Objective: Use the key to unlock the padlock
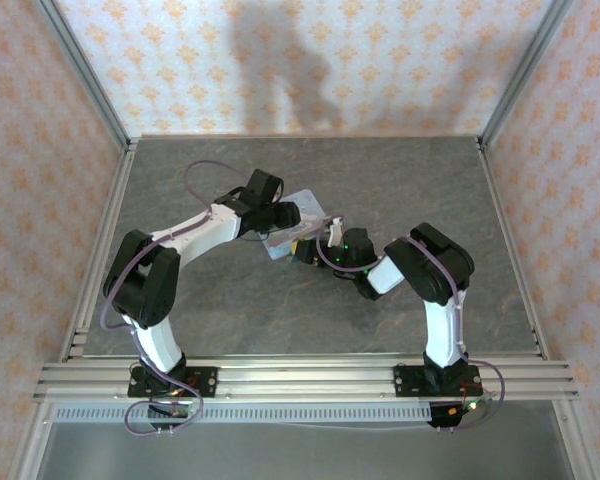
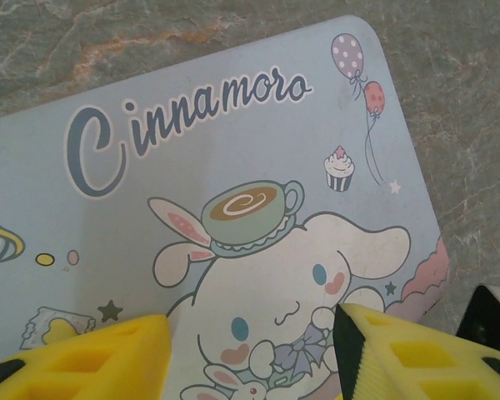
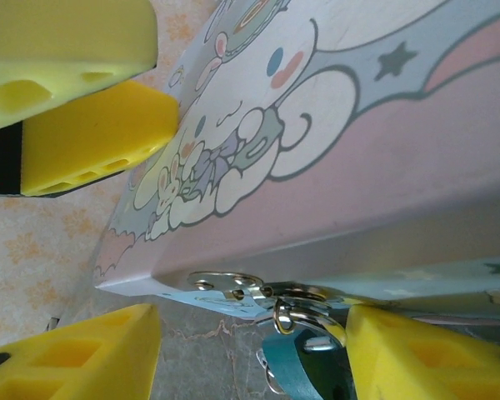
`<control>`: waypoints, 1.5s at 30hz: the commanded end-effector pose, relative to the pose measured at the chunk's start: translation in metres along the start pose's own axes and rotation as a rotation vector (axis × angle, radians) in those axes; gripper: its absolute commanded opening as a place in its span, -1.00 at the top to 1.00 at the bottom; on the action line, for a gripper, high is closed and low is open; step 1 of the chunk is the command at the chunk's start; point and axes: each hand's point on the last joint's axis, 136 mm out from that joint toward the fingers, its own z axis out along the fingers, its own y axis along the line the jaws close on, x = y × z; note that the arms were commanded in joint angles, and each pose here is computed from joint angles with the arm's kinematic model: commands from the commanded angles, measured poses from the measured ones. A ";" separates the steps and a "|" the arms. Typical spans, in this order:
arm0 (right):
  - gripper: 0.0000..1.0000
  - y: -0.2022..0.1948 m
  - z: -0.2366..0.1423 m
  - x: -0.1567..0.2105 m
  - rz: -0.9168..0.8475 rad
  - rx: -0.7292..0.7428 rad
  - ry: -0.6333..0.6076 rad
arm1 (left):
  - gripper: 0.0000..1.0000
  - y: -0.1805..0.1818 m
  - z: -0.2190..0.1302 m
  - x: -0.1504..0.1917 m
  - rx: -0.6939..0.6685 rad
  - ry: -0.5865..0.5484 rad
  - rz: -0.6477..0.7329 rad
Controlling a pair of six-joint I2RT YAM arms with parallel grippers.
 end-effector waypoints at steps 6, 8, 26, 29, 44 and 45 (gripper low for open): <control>-0.10 0.008 0.007 0.001 -0.033 -0.054 -0.006 | -0.10 0.013 0.017 0.014 -0.052 0.049 -0.004; -0.05 0.007 0.006 0.001 -0.033 -0.052 -0.007 | -0.10 0.012 0.018 0.013 -0.052 0.049 -0.004; 0.61 -0.004 0.003 0.008 -0.016 0.002 0.013 | -0.10 0.013 0.016 0.011 -0.056 0.045 -0.008; 0.74 -0.005 0.002 0.008 -0.013 0.010 0.012 | -0.10 0.013 0.016 0.012 -0.059 0.047 -0.008; 1.00 -0.015 -0.013 -0.011 0.053 0.063 -0.080 | -0.09 0.026 0.019 0.025 -0.081 0.064 -0.015; 1.00 -0.016 -0.015 -0.013 0.056 0.066 -0.089 | -0.09 0.028 0.020 0.028 -0.084 0.069 -0.017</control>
